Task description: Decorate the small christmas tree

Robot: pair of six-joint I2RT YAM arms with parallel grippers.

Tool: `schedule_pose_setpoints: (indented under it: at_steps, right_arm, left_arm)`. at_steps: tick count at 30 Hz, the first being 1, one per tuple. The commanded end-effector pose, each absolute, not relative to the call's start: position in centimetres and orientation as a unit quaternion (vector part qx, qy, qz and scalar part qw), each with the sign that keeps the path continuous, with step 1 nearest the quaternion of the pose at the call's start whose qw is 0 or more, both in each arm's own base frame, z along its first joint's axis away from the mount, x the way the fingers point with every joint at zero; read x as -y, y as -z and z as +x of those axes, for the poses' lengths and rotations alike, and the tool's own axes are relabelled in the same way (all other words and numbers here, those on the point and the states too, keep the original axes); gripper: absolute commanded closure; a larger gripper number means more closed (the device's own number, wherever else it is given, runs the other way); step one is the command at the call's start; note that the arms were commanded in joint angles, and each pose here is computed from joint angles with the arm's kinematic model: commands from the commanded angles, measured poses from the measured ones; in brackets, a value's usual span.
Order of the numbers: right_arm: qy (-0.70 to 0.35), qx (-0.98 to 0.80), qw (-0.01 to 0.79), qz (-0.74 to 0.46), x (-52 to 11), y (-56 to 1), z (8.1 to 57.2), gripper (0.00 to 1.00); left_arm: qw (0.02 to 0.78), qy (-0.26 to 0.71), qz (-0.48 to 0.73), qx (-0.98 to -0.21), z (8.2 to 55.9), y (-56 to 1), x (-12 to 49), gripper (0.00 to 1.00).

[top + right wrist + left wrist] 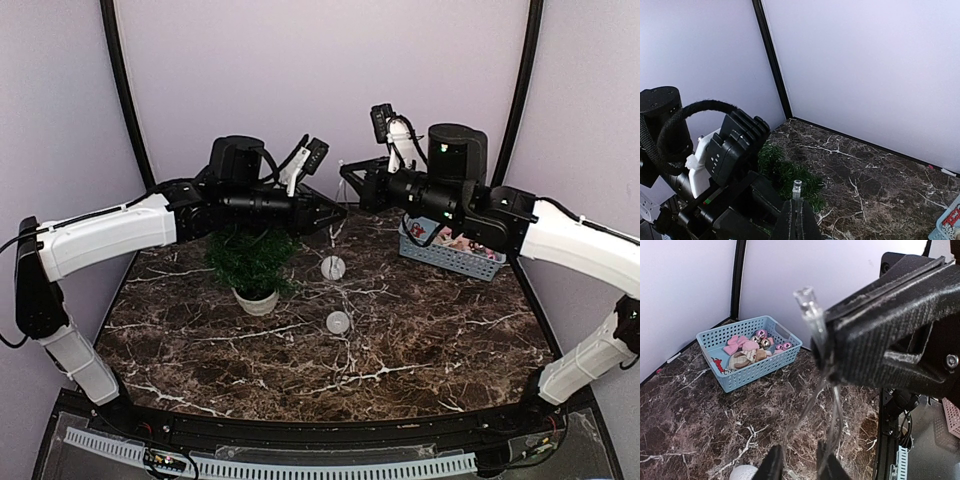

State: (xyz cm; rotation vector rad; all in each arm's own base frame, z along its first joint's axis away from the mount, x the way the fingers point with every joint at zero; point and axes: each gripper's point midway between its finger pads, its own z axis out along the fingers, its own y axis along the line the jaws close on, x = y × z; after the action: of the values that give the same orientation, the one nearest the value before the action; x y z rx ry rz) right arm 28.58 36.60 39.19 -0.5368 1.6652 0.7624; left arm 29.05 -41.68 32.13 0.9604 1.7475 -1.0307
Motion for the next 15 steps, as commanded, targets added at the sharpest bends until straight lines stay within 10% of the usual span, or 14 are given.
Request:
schedule_pose_setpoints:
  at_steps: [1,6,15]
  right_arm:
    - [-0.344,-0.690,0.601,-0.210,-35.7,-41.1,28.2,1.00]
    - [-0.334,-0.708,0.596,-0.178,-34.3,-38.8,29.2,0.99]
    - [-0.360,-0.746,0.546,-0.125,-31.8,-29.0,29.8,0.15]
  left_arm:
    - [0.462,0.424,0.392,-0.673,28.4,-35.4,41.7,0.88]
    - [0.475,0.412,0.387,-0.675,28.1,-36.1,40.5,1.00]
    - [0.478,0.394,0.399,-0.676,27.7,-37.0,39.8,1.00]
